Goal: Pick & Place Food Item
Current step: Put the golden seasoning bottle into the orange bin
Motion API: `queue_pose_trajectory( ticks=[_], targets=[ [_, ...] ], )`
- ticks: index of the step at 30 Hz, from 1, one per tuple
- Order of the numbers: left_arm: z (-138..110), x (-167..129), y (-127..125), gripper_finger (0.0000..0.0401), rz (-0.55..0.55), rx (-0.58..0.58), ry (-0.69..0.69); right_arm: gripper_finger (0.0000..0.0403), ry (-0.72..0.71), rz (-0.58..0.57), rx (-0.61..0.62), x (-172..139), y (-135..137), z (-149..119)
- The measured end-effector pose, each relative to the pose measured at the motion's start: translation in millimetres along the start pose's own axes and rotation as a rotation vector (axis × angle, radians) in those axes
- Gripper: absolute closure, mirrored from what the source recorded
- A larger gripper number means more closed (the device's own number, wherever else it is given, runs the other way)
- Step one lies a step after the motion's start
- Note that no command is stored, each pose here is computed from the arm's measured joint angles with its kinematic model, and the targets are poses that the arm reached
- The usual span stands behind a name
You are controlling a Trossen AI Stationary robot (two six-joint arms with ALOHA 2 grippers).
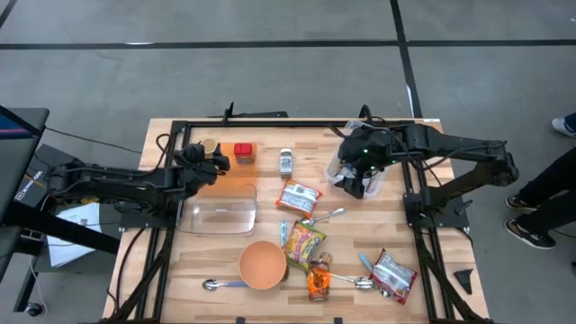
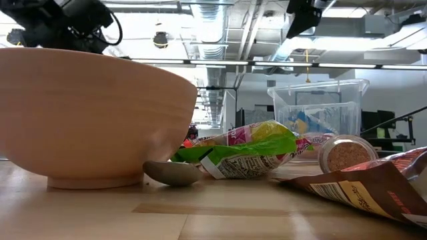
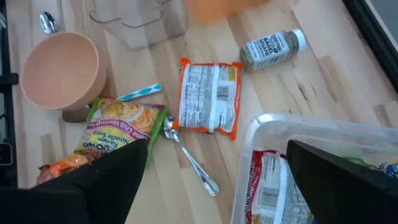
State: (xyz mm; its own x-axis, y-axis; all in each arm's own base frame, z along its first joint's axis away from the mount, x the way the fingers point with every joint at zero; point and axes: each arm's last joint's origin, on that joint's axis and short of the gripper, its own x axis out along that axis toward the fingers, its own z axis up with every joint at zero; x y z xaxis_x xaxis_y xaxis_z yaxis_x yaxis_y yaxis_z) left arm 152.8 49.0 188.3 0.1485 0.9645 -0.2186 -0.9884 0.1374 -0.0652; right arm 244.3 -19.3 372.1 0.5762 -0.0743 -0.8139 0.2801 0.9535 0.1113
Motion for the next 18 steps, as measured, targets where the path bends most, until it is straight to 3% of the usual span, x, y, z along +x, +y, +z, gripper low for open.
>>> queue_pose_trajectory(
  ticks=[9, 18],
  targets=[
    [-12.7, 16.5, 5.2, 0.0131, 0.003, 0.026, 0.037, 0.0023, -0.026, 0.007, 0.017, -3.5, 0.1, 0.7],
    [-19.5, 37.3, -10.3, 0.0131, -0.039, 0.060, 0.055, 0.0023, -0.027, 0.007, 0.020, -3.4, 0.2, 0.8]
  ],
)
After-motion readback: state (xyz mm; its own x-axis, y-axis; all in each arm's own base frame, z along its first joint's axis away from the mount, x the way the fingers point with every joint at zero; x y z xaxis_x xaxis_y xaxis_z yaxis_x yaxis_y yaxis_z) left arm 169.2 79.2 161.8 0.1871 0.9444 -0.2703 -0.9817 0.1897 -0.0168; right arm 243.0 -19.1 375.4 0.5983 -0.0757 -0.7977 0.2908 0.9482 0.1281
